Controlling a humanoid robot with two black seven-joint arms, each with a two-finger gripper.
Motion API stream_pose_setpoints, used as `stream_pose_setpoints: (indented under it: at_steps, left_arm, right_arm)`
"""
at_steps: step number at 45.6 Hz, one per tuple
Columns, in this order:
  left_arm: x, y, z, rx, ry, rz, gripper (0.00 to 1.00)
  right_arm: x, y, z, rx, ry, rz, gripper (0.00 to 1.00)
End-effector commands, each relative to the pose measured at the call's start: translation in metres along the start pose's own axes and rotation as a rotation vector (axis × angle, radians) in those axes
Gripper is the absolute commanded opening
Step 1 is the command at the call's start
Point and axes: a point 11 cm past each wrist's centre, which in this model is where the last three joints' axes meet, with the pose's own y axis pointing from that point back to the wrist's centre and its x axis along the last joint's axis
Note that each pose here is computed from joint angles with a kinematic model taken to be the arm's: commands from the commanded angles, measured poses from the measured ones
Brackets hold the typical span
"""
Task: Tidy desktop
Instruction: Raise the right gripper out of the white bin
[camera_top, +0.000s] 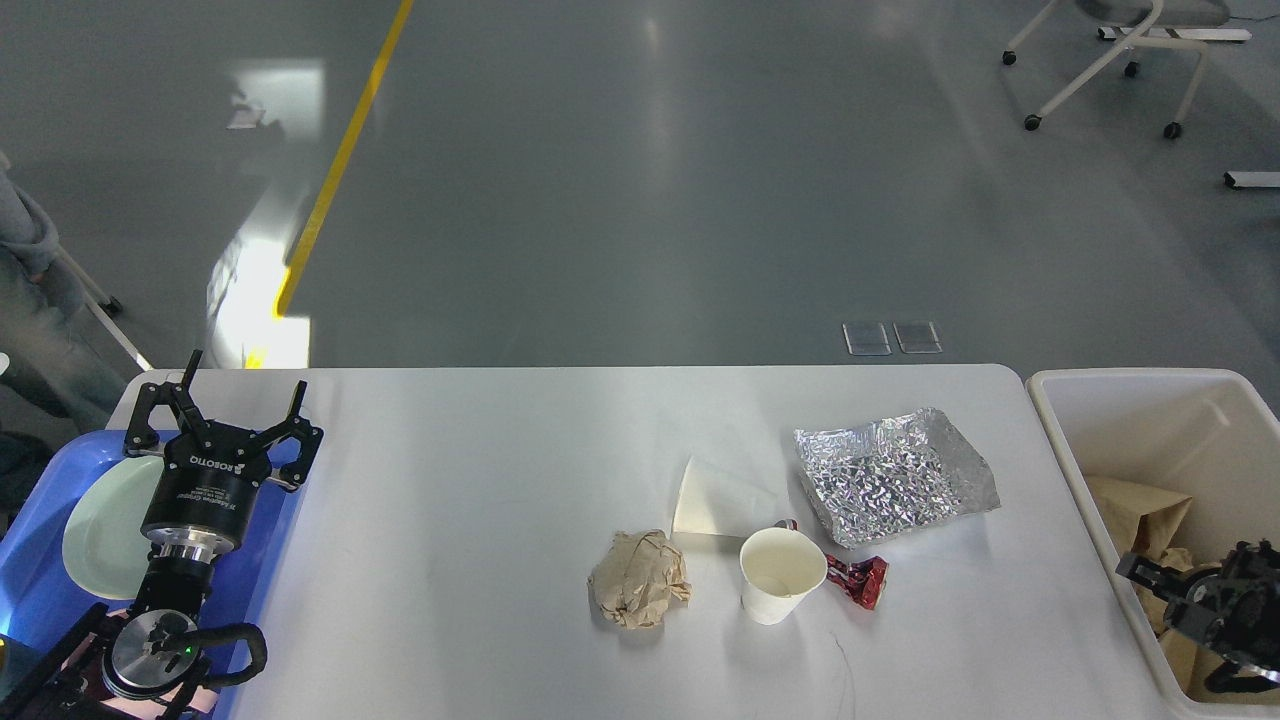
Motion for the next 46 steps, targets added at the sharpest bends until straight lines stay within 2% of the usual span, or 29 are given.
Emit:
stream_pose_setpoints:
  at_steps: [1, 8, 14, 21, 30, 37, 46]
  left_arm:
    - [0.000, 0.000, 0.000, 0.000, 0.000, 0.000, 0.97]
    - [0.000, 0.000, 0.000, 0.000, 0.000, 0.000, 0.97]
    - [0.000, 0.000, 0.000, 0.000, 0.001, -0.001, 0.97]
    - [0.000, 0.000, 0.000, 0.000, 0.001, -0.001, 0.97]
    - [0.000, 0.000, 0.000, 0.000, 0.001, -0.001, 0.97]
    - [0.000, 0.000, 0.000, 0.002, -0.001, -0.001, 0.97]
    - [0.000, 0.000, 0.000, 0.000, -0.001, -0.001, 0.97]
  right_arm:
    - [0.041, 0.021, 0.003, 0.027, 0.001, -0.027, 1.00]
    - [0.079, 0.041, 0.003, 0.038, 0.127, -0.041, 1.00]
    - [0.106, 0.070, -0.022, 0.078, 0.209, -0.161, 1.00]
    - [0.150, 0.131, -0.059, 0.148, 0.285, -0.280, 1.00]
    - [0.181, 0.202, -0.098, 0.250, 0.370, -0.291, 1.00]
    - [0.193, 0.260, -0.114, 0.301, 0.456, -0.309, 1.00]
    - [0.201, 0.339, -0.142, 0.289, 0.562, -0.351, 1.00]
